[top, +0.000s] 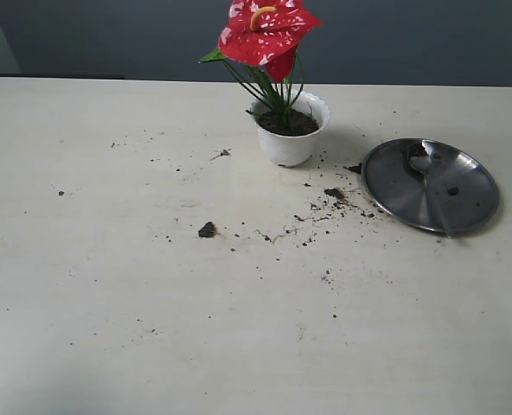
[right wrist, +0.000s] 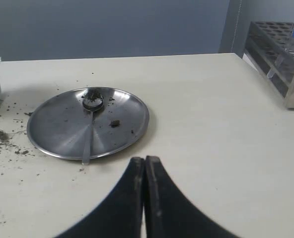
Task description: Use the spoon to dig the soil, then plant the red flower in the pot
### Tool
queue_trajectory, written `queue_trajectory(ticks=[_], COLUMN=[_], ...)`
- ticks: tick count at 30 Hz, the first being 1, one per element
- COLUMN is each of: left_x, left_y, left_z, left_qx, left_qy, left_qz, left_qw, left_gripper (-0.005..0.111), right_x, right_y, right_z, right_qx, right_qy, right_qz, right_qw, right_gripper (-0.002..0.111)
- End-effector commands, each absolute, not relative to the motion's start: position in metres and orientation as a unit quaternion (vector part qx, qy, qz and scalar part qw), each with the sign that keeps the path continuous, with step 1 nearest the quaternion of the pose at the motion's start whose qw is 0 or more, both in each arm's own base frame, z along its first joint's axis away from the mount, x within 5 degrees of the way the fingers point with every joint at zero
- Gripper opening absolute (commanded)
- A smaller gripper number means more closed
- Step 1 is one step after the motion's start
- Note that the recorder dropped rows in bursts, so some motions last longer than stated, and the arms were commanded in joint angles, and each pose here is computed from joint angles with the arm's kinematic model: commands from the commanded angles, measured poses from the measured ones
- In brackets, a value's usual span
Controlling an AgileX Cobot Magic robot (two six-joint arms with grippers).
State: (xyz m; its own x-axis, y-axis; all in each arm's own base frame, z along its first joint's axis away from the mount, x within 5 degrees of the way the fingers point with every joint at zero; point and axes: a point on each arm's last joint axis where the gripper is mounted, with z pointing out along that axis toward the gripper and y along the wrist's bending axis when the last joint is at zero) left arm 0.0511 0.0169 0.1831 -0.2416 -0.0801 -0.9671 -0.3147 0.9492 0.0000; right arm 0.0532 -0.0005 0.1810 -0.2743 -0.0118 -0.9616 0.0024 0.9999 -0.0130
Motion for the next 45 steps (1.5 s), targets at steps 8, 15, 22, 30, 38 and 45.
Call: queue_trajectory(ticks=[8,15,22,30,38,45], left_x=[0.0529,0.0529,0.0529,0.0529,0.0529,0.0529], left_y=[0.0093,0.0093,0.0093,0.0093,0.0093,0.0093], left_z=[0.1831,0.1831,0.1831,0.1831,0.1831,0.1831], left_qx=[-0.071,-0.071,-0.071,-0.071,-0.071,-0.071], left_qy=[0.785,0.785,0.785,0.785,0.785,0.785], left_qz=[0.052,0.052,0.052,0.052,0.052,0.052], left_qw=[0.613,0.613,0.613,0.613,0.613,0.613], left_gripper=[0.000,0.000,0.000,0.000,0.000,0.000], right_x=[0.0531,0.0531,0.0531,0.0531,0.0531,0.0531], right_y=[-0.0003,-0.0003,-0.0003,-0.0003,-0.0003,-0.0003], right_z=[0.1806,0.1806,0.1806,0.1806,0.1808,0.1808], right_qx=[-0.004,-0.004,-0.004,-0.004,-0.004,-0.004], right_qy=[0.797,0.797,0.797,0.797,0.796,0.796], right_qz=[-0.005,-0.005,-0.005,-0.005,-0.005,-0.005], right_qw=[0.604,0.604,0.604,0.604,0.605,0.605], right_gripper=[0.000,0.000,0.000,0.000,0.000,0.000])
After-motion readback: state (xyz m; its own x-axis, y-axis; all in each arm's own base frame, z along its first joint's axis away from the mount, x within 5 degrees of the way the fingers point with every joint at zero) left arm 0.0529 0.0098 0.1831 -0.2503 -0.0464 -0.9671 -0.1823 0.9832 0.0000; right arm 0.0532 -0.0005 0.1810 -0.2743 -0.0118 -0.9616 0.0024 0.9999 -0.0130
